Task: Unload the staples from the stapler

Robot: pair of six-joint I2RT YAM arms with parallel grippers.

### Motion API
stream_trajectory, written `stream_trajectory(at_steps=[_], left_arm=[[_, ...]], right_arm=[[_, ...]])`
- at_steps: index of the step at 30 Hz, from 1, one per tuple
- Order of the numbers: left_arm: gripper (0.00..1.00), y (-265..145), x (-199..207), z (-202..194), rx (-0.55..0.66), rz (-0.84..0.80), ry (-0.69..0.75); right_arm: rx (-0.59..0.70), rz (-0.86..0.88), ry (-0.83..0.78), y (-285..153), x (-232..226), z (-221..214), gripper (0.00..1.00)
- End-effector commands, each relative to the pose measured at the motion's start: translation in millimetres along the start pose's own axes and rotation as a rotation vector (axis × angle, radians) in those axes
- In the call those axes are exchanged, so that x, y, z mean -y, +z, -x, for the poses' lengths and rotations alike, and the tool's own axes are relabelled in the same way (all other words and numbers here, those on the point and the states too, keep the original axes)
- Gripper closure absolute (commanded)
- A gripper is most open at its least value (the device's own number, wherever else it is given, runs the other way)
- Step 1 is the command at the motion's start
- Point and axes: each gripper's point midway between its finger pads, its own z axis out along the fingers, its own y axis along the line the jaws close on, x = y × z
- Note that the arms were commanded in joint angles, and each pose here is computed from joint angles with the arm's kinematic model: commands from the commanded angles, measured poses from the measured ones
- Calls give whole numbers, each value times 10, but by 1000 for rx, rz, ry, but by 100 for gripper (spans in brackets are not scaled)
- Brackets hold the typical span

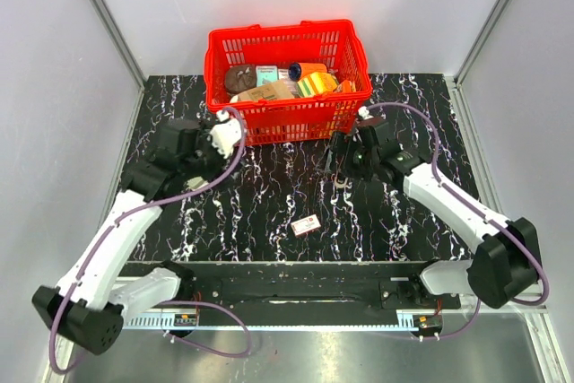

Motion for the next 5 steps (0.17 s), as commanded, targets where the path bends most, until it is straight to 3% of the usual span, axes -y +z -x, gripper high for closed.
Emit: stream_trajectory(at_steps=[1, 5], left_arm=[[1, -210, -210, -235, -24, 121, -100], [1, -381, -426, -329, 20, 172, -240]], right_arm=[[66, -34, -56, -177, -10, 155, 1], [157, -43, -81, -365, -41, 328, 1]])
